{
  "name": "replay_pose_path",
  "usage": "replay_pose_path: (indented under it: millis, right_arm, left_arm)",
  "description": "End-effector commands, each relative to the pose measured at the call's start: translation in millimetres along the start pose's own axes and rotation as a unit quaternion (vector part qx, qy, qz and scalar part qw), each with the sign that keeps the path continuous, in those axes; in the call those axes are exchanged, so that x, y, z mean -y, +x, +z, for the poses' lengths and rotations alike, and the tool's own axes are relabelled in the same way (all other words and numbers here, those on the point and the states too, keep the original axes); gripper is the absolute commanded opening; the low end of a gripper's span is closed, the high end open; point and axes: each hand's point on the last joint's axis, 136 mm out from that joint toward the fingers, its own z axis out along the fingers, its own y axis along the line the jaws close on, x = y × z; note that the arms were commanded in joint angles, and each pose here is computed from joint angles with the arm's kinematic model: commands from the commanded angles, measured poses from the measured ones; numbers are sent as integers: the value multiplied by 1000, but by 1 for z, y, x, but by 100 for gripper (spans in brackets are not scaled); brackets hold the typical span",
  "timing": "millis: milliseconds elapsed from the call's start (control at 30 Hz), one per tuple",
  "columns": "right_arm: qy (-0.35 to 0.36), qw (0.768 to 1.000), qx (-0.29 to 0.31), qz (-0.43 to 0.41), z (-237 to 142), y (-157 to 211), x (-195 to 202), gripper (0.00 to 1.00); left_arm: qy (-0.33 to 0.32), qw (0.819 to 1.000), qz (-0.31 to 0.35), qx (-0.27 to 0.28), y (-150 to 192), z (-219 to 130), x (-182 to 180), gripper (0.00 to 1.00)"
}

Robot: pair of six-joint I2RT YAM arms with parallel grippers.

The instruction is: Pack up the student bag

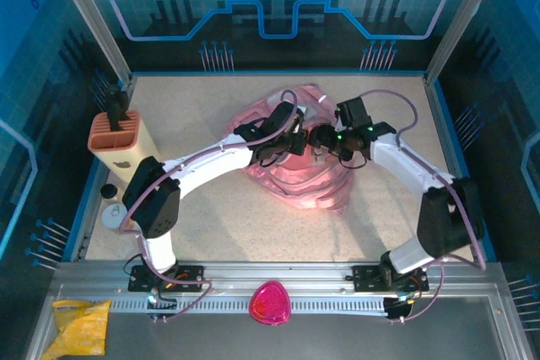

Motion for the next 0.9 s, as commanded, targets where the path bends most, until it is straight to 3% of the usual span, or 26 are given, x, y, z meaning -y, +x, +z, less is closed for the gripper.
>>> replay_pose_path:
  millis: [0,167,333,533,733,800,867]
  right_arm:
    - [-30,999,-17,15,-3,16,2,61]
    - [-83,996,-36,16,8,22,-17,40]
    - [-159,987,-36,-7,24,12,-58,31]
    - [-207,977,-42,-15,27,13,-76,34]
    - [-152,987,-25,-35,6,30,-37,43]
    - [-129,991,-23,-33,2,40,-19,46]
    - [-105,994,-11,-39,-5,46,-4,49]
  left_arm:
    - [38,998,-30,38,-25,-26,15,0]
    - [39,998,-35,40,-26,-27,15,0]
    - [47,997,-48,37,-25,-26,18,0]
    - [36,997,-60,41,-26,-28,10,0]
    - [57,996,-64,8,-14,-21,13,0]
    - [69,996,-60,-18,-6,-17,17,14]
    - [72,995,-63,-32,1,-19,15,21]
